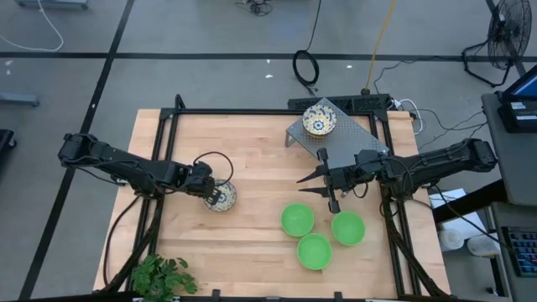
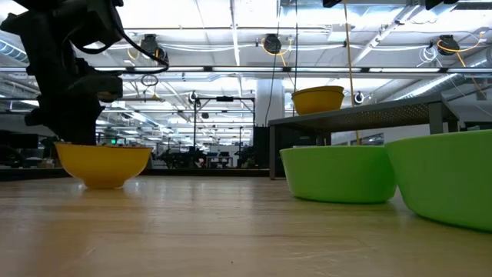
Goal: Pick & Place Mini bowls
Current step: Stack the yellow bowl on the stacked yellow bowl on the shelf
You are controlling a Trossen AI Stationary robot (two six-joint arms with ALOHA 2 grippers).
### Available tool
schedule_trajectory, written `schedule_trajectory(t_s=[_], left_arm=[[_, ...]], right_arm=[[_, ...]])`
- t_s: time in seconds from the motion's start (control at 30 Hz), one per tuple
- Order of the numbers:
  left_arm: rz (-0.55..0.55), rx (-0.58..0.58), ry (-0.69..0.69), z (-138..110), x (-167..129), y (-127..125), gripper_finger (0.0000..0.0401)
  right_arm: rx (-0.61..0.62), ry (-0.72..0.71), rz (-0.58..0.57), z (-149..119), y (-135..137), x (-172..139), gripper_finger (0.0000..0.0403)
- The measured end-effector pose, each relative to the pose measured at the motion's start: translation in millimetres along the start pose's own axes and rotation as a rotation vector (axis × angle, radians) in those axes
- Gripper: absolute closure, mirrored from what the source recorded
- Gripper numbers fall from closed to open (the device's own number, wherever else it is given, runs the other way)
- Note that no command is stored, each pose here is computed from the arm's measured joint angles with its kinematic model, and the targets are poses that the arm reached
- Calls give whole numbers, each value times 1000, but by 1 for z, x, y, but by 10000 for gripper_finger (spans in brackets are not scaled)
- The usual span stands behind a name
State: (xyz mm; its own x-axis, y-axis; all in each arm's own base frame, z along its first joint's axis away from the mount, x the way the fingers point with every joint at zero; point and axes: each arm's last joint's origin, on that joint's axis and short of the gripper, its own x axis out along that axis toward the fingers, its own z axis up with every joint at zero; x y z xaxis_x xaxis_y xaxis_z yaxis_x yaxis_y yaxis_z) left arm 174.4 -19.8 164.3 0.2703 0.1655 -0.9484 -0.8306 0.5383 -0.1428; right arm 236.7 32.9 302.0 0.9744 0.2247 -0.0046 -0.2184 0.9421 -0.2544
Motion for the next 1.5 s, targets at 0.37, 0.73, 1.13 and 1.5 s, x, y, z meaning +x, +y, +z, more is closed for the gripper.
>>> schedule_trajectory(t_s=[0.37, 0.73, 1.13, 1.5], left_arm=[[88, 161, -154, 4, 0, 2, 383], [147, 490, -513, 24, -9, -17, 385], [243, 733, -875, 44, -59, -59, 385], [464, 857, -1137, 38, -96, -83, 385]], right_arm=[[2, 0, 0, 0, 0, 0, 316], [-4, 2, 1, -1, 0, 1, 316], [-21, -9, -82, -16, -1, 25, 316], [-137, 185, -565, -29, -6, 52, 290]])
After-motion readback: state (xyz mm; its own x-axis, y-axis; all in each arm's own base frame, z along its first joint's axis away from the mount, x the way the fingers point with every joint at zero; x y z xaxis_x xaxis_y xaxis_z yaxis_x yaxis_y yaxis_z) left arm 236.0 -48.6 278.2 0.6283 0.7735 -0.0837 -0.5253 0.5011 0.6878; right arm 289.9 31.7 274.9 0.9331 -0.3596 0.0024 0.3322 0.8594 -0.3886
